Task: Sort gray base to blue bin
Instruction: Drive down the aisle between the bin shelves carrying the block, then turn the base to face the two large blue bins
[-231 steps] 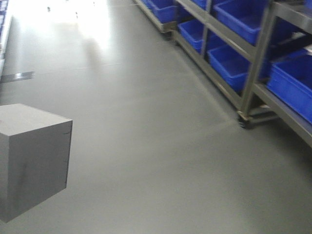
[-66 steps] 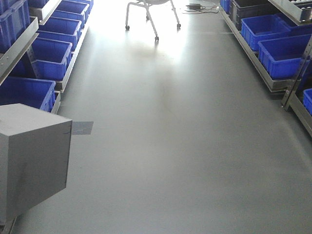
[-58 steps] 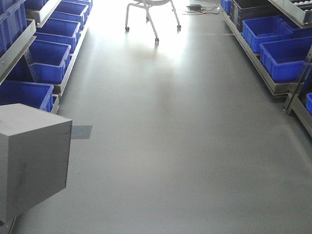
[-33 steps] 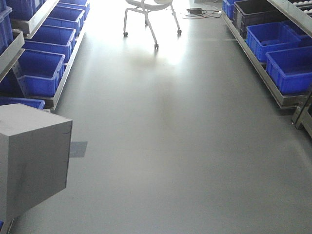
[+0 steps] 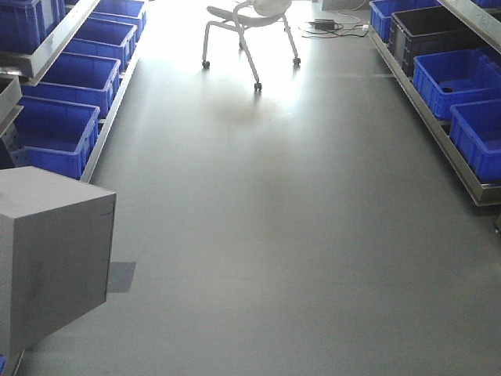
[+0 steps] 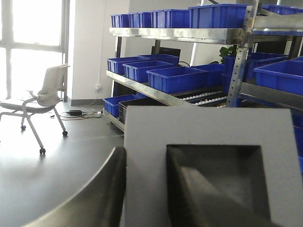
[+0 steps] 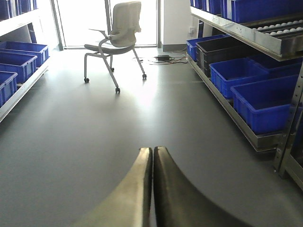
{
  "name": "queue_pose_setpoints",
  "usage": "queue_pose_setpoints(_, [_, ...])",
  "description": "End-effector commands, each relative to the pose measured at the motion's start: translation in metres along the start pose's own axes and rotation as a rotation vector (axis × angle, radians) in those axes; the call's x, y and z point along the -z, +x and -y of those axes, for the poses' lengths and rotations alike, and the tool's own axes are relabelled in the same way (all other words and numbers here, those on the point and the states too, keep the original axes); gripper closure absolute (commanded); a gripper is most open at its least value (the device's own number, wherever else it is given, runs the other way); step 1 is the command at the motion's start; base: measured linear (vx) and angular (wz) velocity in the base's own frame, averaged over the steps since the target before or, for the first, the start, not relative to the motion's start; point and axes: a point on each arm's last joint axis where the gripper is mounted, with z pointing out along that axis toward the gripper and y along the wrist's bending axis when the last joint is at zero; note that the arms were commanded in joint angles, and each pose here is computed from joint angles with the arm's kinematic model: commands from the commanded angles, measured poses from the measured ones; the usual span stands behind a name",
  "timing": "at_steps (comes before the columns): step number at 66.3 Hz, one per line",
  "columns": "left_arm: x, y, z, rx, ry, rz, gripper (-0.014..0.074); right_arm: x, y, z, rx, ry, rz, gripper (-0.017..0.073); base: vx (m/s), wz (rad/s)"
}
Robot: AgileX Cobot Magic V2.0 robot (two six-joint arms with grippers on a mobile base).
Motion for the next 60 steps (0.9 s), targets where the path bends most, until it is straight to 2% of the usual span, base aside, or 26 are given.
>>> queue_pose_setpoints(1, [0.0009,-0.0184,0.0042,0.007,0.031,0.125,0.0600,-0.0010,-0.0053,0.0000,0.016,0.001,0.056,0.0564,0.36,0.01])
queue_pose_setpoints(15, [0.0009,-0.0184,0.0042,0.007,0.031,0.125,0.0600,-0.0010,-0.0053,0.0001,0.016,0.002,0.056,0.0564,0.35,0.06])
queue_pose_setpoints(27, [0.0009,-0.0184,0.0042,0.007,0.031,0.125,0.0600,-0.0010,-0.0053,0.0001,0.016,0.002,0.056,0.0564,0.31,0.41])
queue_pose_setpoints(60, [0.0009,-0.0184,0.0042,0.007,0.031,0.125,0.0600,-0.0010,-0.0053,0.0000,0.016,0.001,0.056,0.0564,0.25,0.86])
